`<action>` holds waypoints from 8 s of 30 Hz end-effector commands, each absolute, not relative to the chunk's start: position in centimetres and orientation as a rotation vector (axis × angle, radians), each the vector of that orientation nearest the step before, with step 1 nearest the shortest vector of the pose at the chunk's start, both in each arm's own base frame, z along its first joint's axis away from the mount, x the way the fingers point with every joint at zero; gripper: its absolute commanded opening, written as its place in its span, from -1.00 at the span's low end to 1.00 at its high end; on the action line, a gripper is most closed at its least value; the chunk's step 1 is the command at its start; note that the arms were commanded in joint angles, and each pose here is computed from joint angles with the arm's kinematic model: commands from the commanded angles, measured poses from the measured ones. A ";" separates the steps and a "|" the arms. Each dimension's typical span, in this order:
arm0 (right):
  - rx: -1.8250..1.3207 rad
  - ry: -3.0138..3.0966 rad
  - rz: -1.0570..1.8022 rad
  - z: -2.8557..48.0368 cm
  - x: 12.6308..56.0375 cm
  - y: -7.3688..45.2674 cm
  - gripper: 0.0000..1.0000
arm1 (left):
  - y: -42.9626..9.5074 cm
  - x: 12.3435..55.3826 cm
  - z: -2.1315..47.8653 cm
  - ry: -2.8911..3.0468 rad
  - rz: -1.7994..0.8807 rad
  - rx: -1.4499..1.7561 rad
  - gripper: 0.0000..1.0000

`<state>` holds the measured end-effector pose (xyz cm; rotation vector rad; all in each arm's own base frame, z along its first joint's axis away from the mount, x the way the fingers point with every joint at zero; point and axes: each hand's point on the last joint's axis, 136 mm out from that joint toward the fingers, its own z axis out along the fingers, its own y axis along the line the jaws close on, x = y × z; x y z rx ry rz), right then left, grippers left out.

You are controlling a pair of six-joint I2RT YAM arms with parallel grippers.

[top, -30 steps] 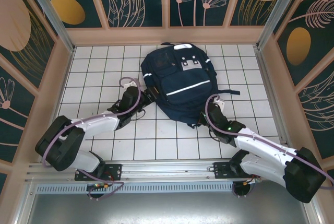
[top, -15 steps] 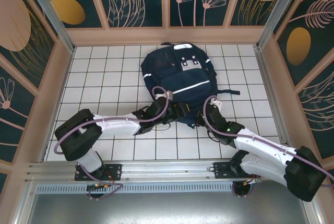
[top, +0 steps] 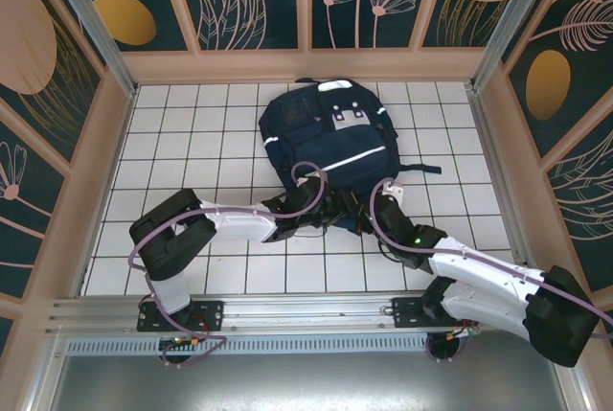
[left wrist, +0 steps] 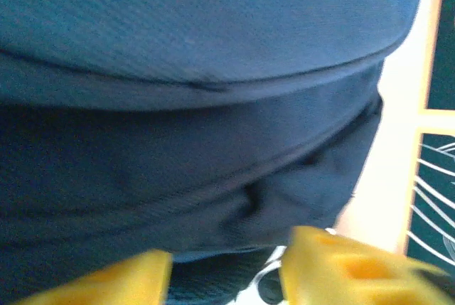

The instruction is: Pack books, pencil case, and school supplies into a backpack

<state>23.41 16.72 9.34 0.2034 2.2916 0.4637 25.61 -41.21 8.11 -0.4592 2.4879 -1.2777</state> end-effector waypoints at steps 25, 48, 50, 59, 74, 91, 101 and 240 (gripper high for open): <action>0.205 2.277 0.450 8.3 26.1 16.1 -1.00 | -13.9 28.2 11.2 2.094 -0.518 -0.752 -1.00; -0.290 2.126 0.832 10.2 23.0 28.4 -0.15 | -24.7 26.7 9.1 2.371 -0.966 -0.641 0.34; -0.315 2.129 0.860 9.8 23.0 29.4 -0.15 | -24.6 27.0 8.3 2.380 -0.932 -0.652 0.32; -0.381 2.178 0.863 6.9 23.5 31.8 -0.16 | -24.9 27.9 7.7 2.379 -0.896 -0.665 -0.41; -0.389 2.220 0.701 5.3 24.8 31.3 -0.22 | -24.8 27.9 8.2 2.377 -0.896 -0.661 -0.29; -0.466 2.219 0.765 5.3 24.7 31.7 -0.22 | -25.0 27.9 8.3 2.375 -0.903 -0.648 -0.23; -0.416 2.252 0.626 3.7 26.4 31.2 -0.46 | -25.2 27.9 8.3 2.374 -0.917 -0.650 -0.23; 0.167 2.097 0.243 13.4 39.9 15.0 0.43 | -24.5 28.8 20.5 2.167 -0.761 -0.504 0.96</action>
